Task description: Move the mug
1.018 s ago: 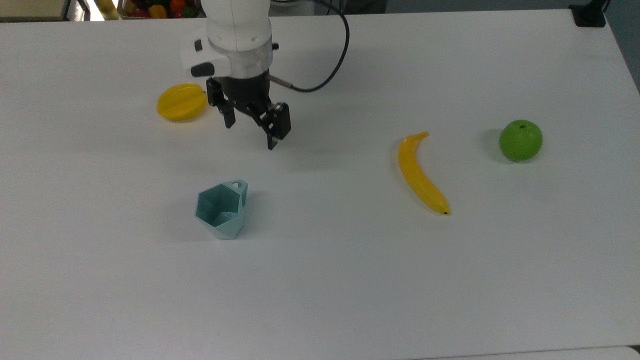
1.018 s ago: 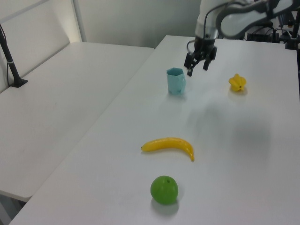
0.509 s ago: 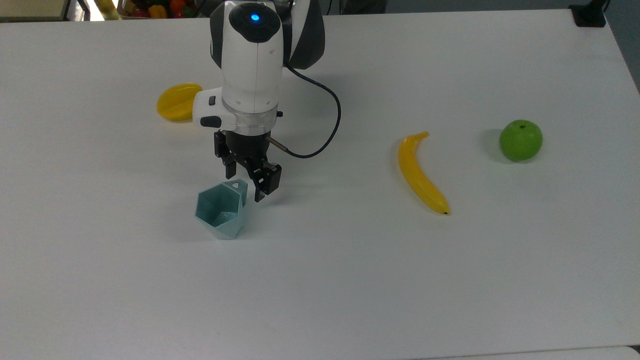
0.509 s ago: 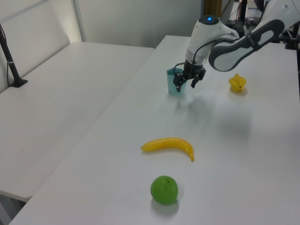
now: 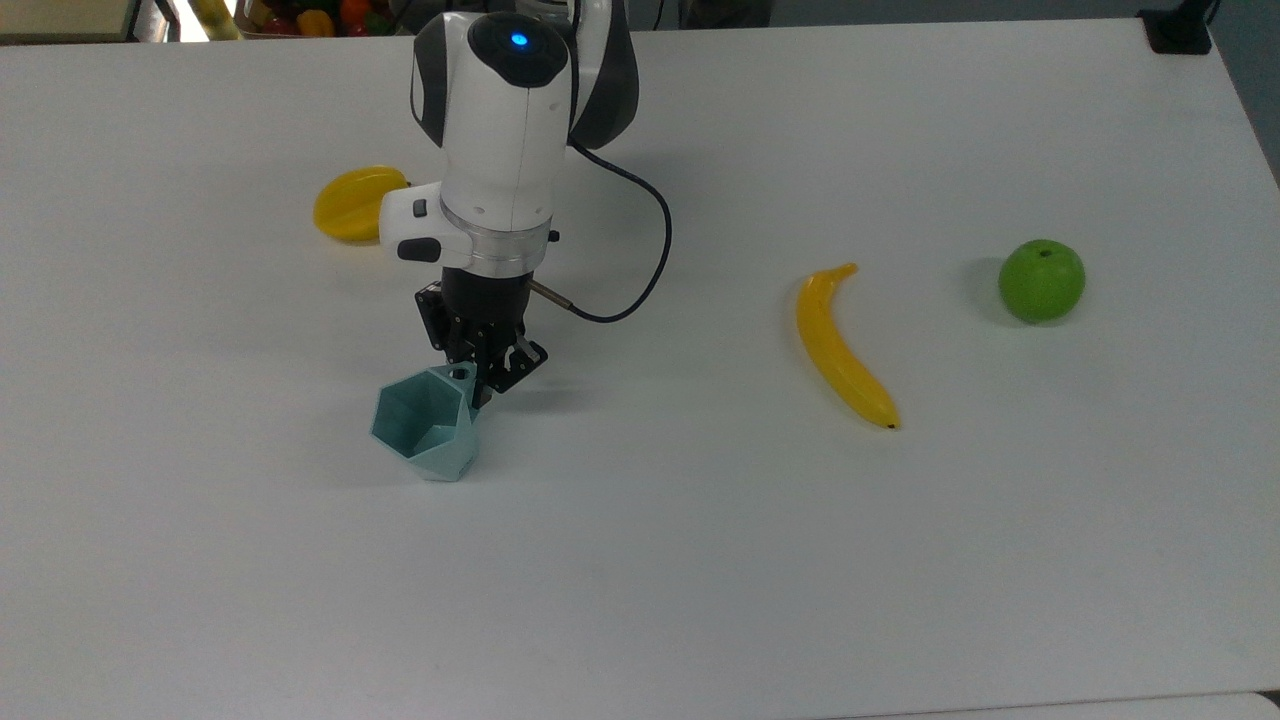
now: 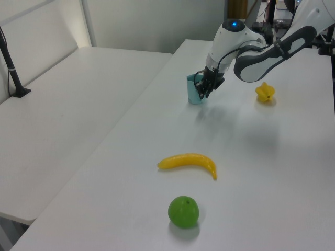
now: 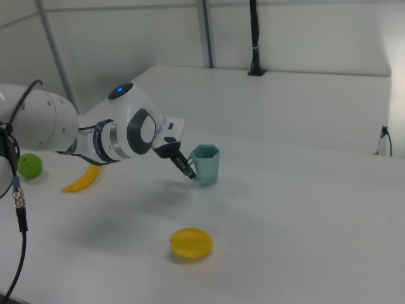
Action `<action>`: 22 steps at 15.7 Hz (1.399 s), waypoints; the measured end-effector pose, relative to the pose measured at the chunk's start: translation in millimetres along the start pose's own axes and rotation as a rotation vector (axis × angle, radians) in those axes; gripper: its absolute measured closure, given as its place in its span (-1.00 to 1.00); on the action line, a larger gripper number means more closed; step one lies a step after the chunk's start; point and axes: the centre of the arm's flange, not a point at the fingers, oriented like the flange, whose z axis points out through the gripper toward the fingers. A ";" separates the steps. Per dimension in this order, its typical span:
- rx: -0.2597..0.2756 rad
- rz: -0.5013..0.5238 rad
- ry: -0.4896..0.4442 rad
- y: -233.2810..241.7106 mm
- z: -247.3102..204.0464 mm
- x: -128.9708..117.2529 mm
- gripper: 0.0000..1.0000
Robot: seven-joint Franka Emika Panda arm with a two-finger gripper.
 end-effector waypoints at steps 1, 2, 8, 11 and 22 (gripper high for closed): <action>-0.001 -0.002 0.001 -0.1 0.1 -0.1 0.53; -0.002 -0.006 0.002 -0.4 0.1 -0.4 0.53; -0.024 -0.176 0.022 -18.0 -16.6 -42.5 0.53; 0.004 -0.262 0.006 -35.1 -50.3 -90.7 0.53; -0.022 -0.460 -0.052 -34.7 -80.3 -176.3 0.34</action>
